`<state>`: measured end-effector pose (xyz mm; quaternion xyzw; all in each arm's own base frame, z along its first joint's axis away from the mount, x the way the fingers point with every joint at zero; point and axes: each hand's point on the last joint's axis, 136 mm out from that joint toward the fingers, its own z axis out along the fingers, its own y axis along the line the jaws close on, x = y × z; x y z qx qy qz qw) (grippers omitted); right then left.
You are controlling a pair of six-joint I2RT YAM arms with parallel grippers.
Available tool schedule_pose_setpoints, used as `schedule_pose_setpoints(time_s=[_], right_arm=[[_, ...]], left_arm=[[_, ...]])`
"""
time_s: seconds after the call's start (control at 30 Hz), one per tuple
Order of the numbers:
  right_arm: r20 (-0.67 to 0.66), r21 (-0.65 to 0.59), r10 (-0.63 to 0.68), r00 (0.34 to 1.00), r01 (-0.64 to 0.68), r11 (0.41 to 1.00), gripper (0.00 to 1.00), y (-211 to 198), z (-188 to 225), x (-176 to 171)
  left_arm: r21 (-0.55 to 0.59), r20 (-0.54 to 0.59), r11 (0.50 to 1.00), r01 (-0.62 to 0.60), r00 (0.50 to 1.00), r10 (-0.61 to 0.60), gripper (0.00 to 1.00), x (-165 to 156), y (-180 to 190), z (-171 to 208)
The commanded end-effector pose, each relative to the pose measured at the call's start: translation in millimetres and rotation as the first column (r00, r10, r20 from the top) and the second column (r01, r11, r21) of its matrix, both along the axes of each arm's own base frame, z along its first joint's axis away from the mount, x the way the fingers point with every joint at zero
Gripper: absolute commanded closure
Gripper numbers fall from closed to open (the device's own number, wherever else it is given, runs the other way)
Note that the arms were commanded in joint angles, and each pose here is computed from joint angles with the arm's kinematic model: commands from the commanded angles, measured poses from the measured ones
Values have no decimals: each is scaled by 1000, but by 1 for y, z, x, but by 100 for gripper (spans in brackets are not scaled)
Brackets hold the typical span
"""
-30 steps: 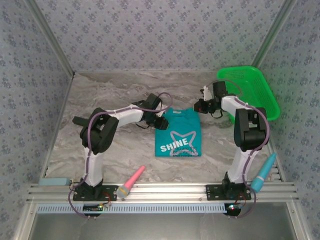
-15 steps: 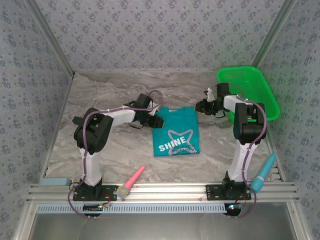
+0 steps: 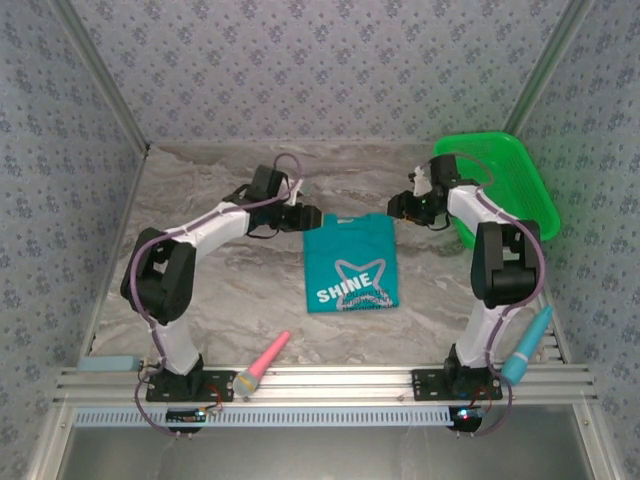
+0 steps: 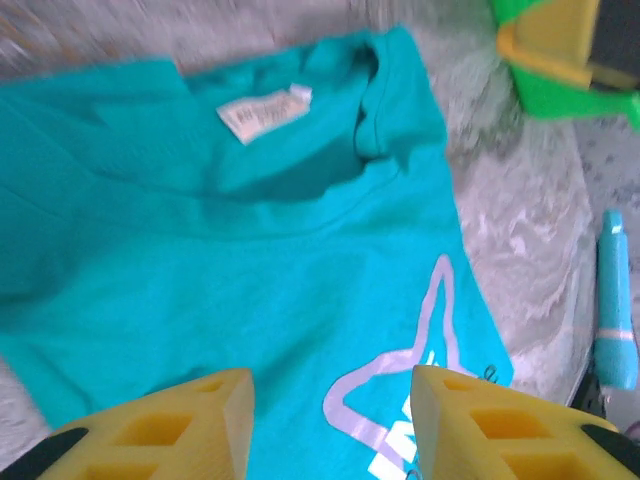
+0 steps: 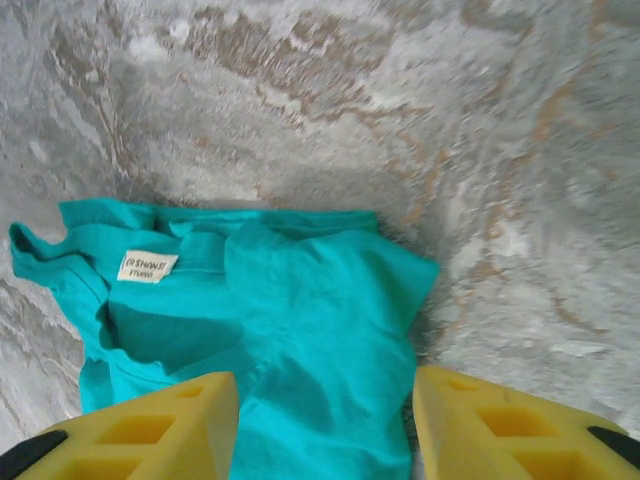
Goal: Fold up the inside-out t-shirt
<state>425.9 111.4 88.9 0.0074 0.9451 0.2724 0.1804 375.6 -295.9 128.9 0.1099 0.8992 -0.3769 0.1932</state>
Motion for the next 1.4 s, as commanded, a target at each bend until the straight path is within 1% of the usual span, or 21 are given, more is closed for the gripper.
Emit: schedule_pose_setpoints(time_s=[0.0, 0.03, 0.07, 0.13, 0.2, 0.27, 0.33, 0.4, 0.47, 0.57, 0.63, 0.67, 0.7, 0.77, 0.87, 0.93, 1.0, 1.07, 1.13, 1.2, 1.37], right_arm=[[-75, -28, 16, 997, -18, 999, 46, 1, -27, -10], [-77, -38, 16, 997, -19, 999, 43, 0, -32, -6], [-84, -46, 18, 996, -22, 999, 42, 0, -38, -2], [-93, -22, 43, 995, -45, 999, 43, 7, -44, 4], [-95, 24, 95, 991, -94, 995, 47, 24, -47, 5], [-100, 27, 128, 987, -126, 992, 53, 35, -48, 2], [-98, 21, 156, 983, -155, 988, 60, 45, -47, -3], [-90, 33, 200, 976, -198, 980, 68, 55, -44, -11], [-88, 41, 252, 964, -250, 967, 72, 65, -42, -24], [-98, 70, 324, 941, -318, 945, 80, 78, -38, -47], [-91, 95, 366, 926, -358, 929, 81, 85, -32, -61], [-81, 105, 380, 921, -371, 923, 79, 87, -29, -64], [-100, 117, 389, 916, -377, 919, 75, 87, -28, -72], [-96, 99, 378, 921, -369, 924, 68, 81, -26, -68], [-81, 63, 348, 934, -344, 937, 54, 70, -18, -54], [-71, 6, 317, 946, -317, 948, 49, 58, -13, -40], [-63, -52, 303, 951, -306, 951, 46, 48, -11, -28], [-67, -67, 305, 950, -309, 949, 45, 43, -14, -19], [-104, -74, 310, 945, -318, 945, 45, 42, -22, -14], [-116, -63, 327, 938, -336, 940, 45, 48, -28, -13], [-157, 5, 396, 905, -401, 916, 45, 74, -41, -22]], left_arm=[[84, -80, 995, -59, 995, 65, 54, 10, 14, -35], [88, -95, 995, -56, 993, 65, 54, 12, 13, -44], [96, -113, 994, -60, 991, 71, 54, 16, 14, -52], [115, -111, 991, -72, 990, 85, 54, 22, 16, -62], [127, -87, 988, -86, 991, 98, 54, 29, 17, -68], [135, -86, 987, -84, 992, 96, 54, 31, 17, -74], [144, -110, 987, -71, 990, 87, 56, 29, 16, -82], [135, -129, 989, -53, 989, 71, 61, 21, 15, -87], [104, -134, 994, -33, 990, 47, 62, 8, 14, -87], [51, -178, 999, -16, 984, 25, 62, -22, 17, -80], [35, -187, 999, -15, 982, 21, 62, -41, 22, -73], [26, -189, 1000, -10, 982, 14, 62, -51, 25, -69], [25, -191, 1000, -6, 982, 11, 61, -58, 29, -66], [51, -191, 999, -6, 981, 15, 60, -65, 39, -61], [118, -188, 992, -39, 980, 61, 57, -62, 63, -60], [136, -184, 989, -54, 980, 79, 57, -56, 73, -62], [141, -186, 989, -47, 980, 73, 57, -50, 75, -66], [158, -213, 987, -38, 974, 72, 56, -46, 75, -71], [147, -229, 989, -32, 971, 66, 56, -41, 69, -75], [131, -230, 991, -28, 971, 58, 56, -36, 63, -78], [134, -242, 991, -12, 969, 44, 55, -32, 57, -85]])
